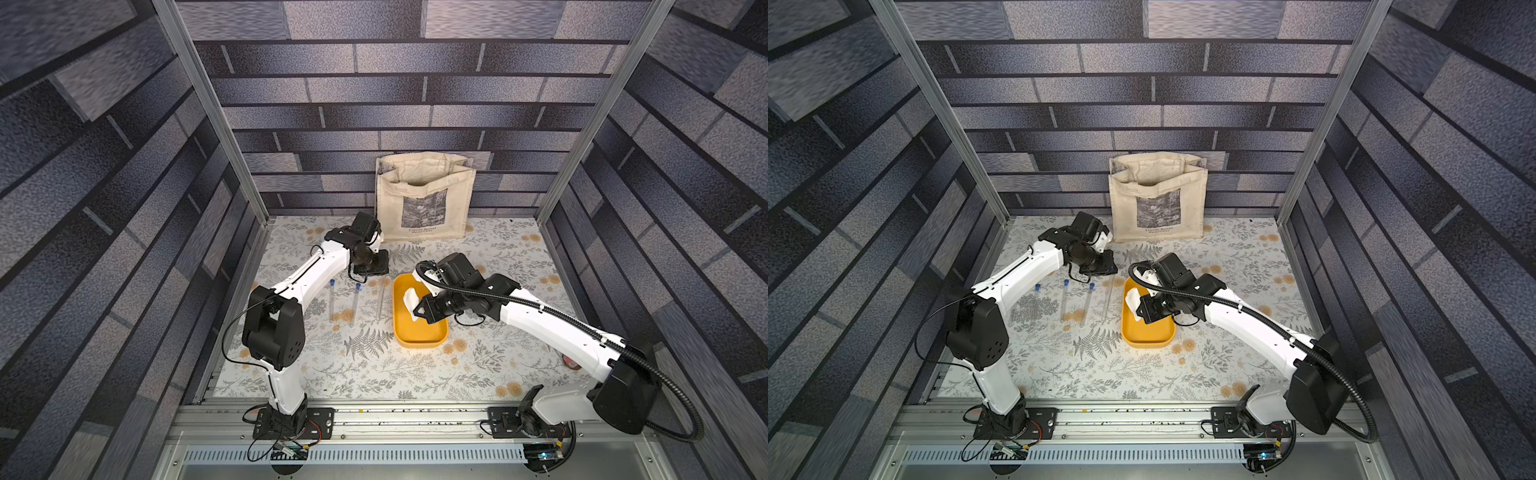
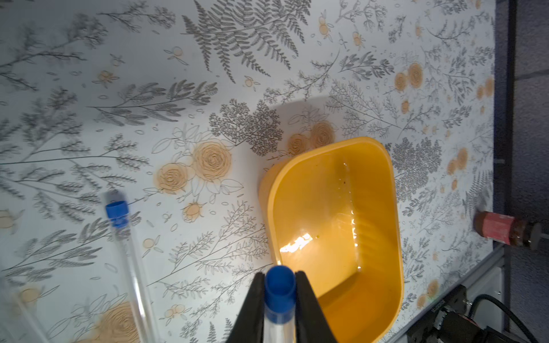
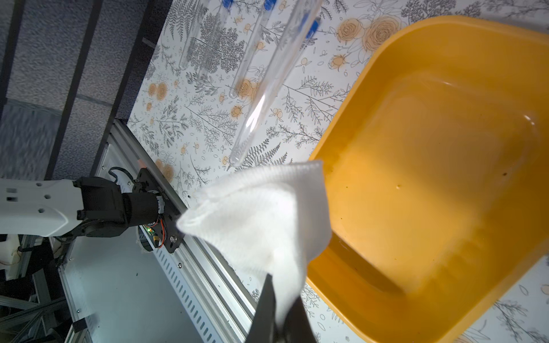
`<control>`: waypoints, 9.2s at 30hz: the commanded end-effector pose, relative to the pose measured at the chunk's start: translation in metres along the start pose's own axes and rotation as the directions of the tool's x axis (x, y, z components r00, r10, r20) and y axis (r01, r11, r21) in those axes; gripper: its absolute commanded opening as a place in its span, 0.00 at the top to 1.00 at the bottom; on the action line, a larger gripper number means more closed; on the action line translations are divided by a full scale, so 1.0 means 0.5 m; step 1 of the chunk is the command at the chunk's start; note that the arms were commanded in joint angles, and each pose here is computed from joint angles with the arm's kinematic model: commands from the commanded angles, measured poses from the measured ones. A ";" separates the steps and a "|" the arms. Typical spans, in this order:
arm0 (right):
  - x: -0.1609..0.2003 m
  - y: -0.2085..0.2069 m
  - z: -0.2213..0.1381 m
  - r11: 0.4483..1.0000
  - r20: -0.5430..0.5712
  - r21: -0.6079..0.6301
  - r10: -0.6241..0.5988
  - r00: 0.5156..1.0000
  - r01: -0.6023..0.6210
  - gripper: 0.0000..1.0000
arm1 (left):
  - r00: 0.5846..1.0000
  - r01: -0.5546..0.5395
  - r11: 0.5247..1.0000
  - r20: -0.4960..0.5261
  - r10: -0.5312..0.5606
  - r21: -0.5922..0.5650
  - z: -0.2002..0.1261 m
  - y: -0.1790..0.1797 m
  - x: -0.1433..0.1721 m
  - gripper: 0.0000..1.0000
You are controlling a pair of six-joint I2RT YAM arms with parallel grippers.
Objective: Wipe the exteriors of test tubes
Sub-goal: Wipe the dirt from the test tube.
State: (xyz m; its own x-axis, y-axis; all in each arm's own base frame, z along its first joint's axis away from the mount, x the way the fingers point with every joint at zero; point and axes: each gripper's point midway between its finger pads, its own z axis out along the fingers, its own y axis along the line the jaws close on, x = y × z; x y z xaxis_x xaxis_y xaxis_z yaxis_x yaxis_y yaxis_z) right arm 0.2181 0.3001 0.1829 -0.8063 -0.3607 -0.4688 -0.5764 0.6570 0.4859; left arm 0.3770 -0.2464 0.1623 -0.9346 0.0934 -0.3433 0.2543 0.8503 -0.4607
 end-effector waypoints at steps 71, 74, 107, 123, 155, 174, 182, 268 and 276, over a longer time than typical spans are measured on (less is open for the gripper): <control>0.086 -0.022 0.059 0.964 0.072 0.104 -0.252 0.965 0.244 1.00 | 0.993 -0.118 0.914 0.055 0.105 0.388 -0.014 -0.191 0.035 0.85; 0.097 -0.011 0.064 0.965 0.065 0.091 -0.252 0.966 0.246 1.00 | 0.993 -0.118 0.912 0.055 0.105 0.393 -0.013 -0.194 0.035 0.85; -0.034 -0.183 0.012 0.932 0.111 0.360 -0.090 0.990 0.044 1.00 | 0.993 -0.119 0.889 0.032 0.117 0.441 -0.012 -0.214 0.049 0.84; 0.003 -0.154 0.028 0.962 0.070 0.255 0.079 0.994 -0.094 1.00 | 0.995 -0.095 0.819 0.062 0.073 0.566 -0.010 -0.273 0.036 0.84; 0.057 -0.052 -0.028 0.988 0.126 0.096 -0.134 0.983 0.122 1.00 | 0.993 -0.117 0.846 0.058 0.101 0.521 0.009 -0.270 0.041 0.83; 0.071 -0.048 -0.029 0.952 0.106 0.124 -0.295 0.950 0.281 1.00 | 0.993 -0.120 0.841 0.051 0.110 0.527 0.004 -0.265 0.045 0.83; 0.001 -0.074 -0.041 0.959 0.160 0.154 -0.262 0.952 0.238 1.00 | 0.992 -0.125 0.841 0.050 0.116 0.527 0.002 -0.265 0.047 0.83; 0.120 0.012 -0.006 0.968 0.097 -0.076 -0.230 0.968 0.238 1.00 | 0.993 -0.120 0.857 0.062 0.103 0.501 0.001 -0.242 0.038 0.83; 0.135 0.013 -0.019 0.969 0.103 -0.050 -0.235 0.967 0.241 1.00 | 0.993 -0.118 0.856 0.059 0.102 0.503 0.004 -0.243 0.036 0.83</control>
State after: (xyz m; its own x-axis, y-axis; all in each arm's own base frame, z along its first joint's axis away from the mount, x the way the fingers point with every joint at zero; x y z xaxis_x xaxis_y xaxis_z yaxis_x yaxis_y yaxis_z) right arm 0.1574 0.2766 0.1586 -0.6304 -0.4462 -0.6353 -0.7647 0.4979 0.4091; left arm 0.3252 -0.3502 0.2057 -0.8982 0.1493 -0.4136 0.4337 0.4553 -0.7775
